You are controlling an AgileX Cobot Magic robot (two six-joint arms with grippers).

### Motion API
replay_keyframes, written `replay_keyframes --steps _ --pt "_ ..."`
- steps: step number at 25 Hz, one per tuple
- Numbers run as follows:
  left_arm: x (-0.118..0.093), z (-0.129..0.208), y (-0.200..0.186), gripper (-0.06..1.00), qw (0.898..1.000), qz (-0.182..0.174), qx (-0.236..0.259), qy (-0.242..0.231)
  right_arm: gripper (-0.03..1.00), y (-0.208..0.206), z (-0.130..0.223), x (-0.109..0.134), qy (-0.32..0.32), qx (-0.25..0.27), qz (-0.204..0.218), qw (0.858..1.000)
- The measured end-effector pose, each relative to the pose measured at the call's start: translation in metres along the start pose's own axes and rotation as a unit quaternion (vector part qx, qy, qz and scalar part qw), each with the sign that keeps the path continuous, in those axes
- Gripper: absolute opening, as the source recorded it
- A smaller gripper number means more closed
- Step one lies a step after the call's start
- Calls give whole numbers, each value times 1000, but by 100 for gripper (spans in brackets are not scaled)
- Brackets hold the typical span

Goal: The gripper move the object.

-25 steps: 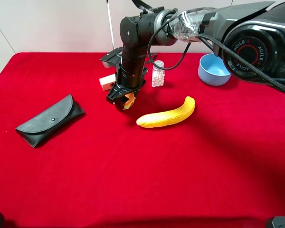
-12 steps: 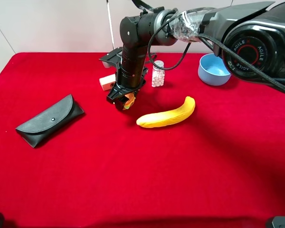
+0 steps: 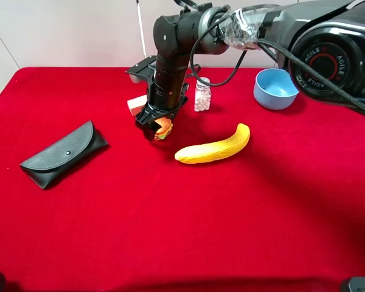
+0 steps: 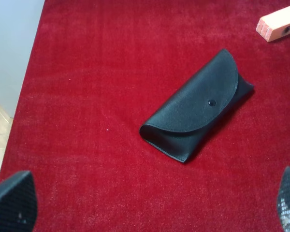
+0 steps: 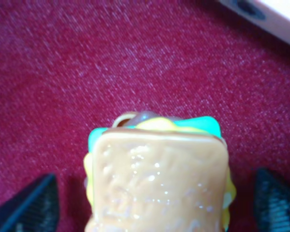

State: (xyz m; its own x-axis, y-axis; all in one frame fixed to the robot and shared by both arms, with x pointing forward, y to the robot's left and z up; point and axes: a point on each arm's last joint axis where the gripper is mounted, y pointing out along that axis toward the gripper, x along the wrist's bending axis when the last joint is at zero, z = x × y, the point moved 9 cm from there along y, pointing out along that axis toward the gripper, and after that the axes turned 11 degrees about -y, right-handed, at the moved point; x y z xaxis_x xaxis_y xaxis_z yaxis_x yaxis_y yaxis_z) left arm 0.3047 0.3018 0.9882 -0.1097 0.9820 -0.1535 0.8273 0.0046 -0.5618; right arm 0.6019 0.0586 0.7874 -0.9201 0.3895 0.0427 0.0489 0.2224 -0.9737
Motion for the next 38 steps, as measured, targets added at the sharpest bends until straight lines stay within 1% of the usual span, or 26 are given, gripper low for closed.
replay_keyframes --steps 4,11,20,27,30,38 --pt "0 0 0 99 1000 0 0 0 66 0 0 0 0 0 0 1000" --pt "0 0 0 99 1000 0 0 0 69 -7 -2 0 -1 -3 1 1000" --pt "0 0 0 99 1000 0 0 0 69 -54 -18 -4 -14 -41 29 999" --pt "0 0 0 99 1000 0 0 0 69 -87 -22 -1 -19 -57 38 997" --pt "0 0 0 99 1000 0 0 0 69 -103 -21 1 -23 -58 41 997" --pt "0 0 0 99 1000 0 0 0 69 -144 -6 12 -31 -30 32 999"
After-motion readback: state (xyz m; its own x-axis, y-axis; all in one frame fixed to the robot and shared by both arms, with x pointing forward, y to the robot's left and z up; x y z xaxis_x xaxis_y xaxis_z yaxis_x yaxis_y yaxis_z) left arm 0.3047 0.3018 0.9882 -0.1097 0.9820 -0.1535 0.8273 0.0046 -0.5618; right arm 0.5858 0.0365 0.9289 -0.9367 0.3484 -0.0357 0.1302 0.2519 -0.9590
